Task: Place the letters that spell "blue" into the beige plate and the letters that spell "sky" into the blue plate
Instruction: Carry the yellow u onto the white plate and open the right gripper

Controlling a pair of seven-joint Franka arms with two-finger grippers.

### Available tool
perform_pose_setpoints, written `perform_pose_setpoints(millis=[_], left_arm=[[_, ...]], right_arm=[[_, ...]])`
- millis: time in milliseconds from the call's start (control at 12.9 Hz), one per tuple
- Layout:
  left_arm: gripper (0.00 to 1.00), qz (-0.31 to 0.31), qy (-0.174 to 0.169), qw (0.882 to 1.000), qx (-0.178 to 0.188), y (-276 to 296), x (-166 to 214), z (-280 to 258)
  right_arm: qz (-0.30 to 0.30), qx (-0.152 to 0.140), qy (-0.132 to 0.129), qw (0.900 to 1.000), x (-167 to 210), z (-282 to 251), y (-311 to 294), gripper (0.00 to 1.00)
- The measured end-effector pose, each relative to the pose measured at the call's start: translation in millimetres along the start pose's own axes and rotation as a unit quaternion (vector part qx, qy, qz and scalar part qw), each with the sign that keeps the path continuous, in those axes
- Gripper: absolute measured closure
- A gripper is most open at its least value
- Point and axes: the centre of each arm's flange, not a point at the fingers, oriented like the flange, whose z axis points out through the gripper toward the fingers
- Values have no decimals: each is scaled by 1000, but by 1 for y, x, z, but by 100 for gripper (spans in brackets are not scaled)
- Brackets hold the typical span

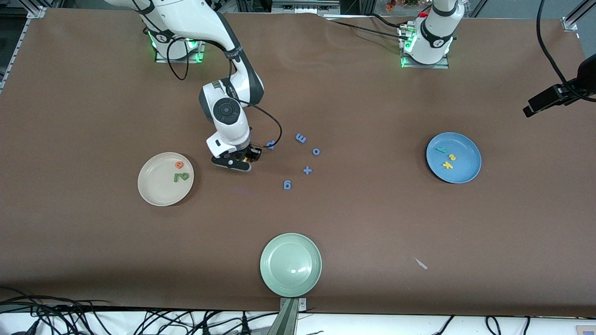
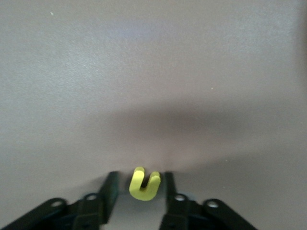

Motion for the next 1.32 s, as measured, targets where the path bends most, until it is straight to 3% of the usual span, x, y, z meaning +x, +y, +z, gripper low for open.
perform_pose_setpoints(millis=[78, 155, 466, 855, 1166, 1322], left_arm=[[0, 1, -3, 1000, 1, 1, 0, 3], [0, 1, -6, 1000, 2, 1, 1, 6], [0, -4, -9, 1000, 2, -3, 7, 12], [0, -8, -6, 1000, 1, -7, 10, 12], [0, -12, -5, 1000, 0, -12, 11, 10], [0, -9, -5, 1000, 0, -10, 10, 9]], right_arm=[[0, 1, 0, 1000, 0, -1, 0, 72], [-3, 1, 0, 1000, 0, -1, 0, 75], [-33, -17, -12, 999, 22, -14, 21, 75], [-134, -49, -55, 988, 111, -86, 143, 75], [-168, -58, -62, 982, 132, -63, 229, 75], [-165, -54, -61, 983, 133, -54, 243, 74]])
